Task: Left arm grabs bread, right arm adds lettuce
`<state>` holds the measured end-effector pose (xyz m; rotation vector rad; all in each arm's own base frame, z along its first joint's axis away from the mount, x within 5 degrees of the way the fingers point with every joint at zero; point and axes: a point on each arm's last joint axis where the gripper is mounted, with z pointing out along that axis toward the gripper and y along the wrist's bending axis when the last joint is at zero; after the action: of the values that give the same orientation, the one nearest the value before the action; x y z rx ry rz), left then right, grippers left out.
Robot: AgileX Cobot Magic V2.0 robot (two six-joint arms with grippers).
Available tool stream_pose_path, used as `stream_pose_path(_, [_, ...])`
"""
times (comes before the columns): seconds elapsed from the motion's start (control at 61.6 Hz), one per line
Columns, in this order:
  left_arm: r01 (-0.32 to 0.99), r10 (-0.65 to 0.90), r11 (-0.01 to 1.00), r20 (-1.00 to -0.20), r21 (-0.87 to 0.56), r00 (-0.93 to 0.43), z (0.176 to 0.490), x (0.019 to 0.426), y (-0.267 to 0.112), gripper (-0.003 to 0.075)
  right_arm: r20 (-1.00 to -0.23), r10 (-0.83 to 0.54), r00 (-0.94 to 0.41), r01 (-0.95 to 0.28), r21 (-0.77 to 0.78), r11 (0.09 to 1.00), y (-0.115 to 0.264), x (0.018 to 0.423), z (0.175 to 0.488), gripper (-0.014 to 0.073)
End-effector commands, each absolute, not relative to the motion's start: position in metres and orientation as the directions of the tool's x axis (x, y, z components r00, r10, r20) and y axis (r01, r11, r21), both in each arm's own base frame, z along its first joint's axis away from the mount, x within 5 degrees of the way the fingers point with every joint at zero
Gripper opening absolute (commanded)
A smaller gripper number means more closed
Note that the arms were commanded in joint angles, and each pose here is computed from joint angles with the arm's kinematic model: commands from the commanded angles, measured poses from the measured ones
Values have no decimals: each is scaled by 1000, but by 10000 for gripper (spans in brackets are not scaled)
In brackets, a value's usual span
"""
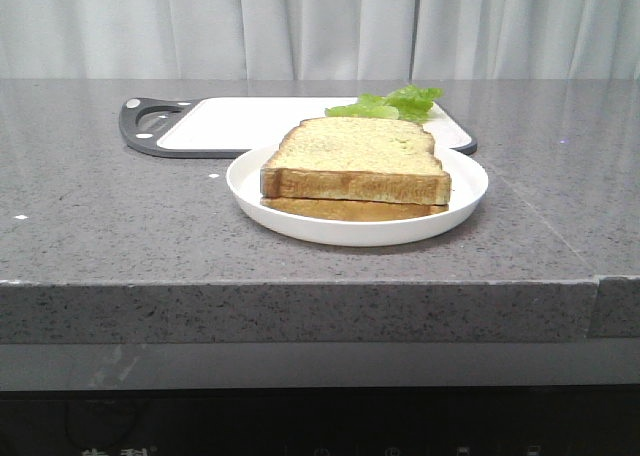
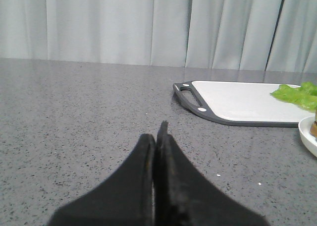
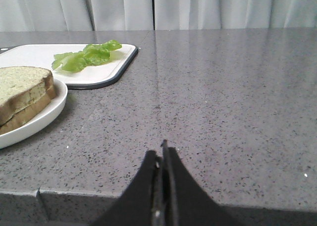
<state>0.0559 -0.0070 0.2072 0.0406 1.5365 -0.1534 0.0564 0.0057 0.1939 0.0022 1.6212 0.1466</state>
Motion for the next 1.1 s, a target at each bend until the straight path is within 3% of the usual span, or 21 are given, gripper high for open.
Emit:
stream_pose_path(0.0, [127, -94, 989, -989, -79, 118, 214, 54, -6, -20, -994, 92, 58, -86, 87, 993, 5, 55, 204, -118])
stream_pose_path(0.308, [138, -117, 987, -961, -85, 250, 236, 50, -6, -20, -984, 116, 135, -91, 104, 990, 4, 52, 222, -118])
stream_pose_path(0.503, [151, -135, 985, -932, -88, 335, 290, 33, -4, -20, -974, 122, 191, -108, 103, 989, 4, 40, 263, -118])
stream_pose_path(0.649, [156, -134, 984, -935, -86, 330, 341, 18, -3, -20, -960, 126, 251, -122, 98, 988, 4, 27, 316, -118])
stream_pose_path(0.877, [152, -112, 985, -979, -86, 172, 405, 24, -4, -20, -984, 111, 142, -131, 93, 987, 6, 35, 378, -118])
stream_pose_path(1.088, [136, -80, 987, -995, -88, -65, 407, 61, -9, -20, -990, 85, -109, -122, 98, 988, 11, 71, 374, -118])
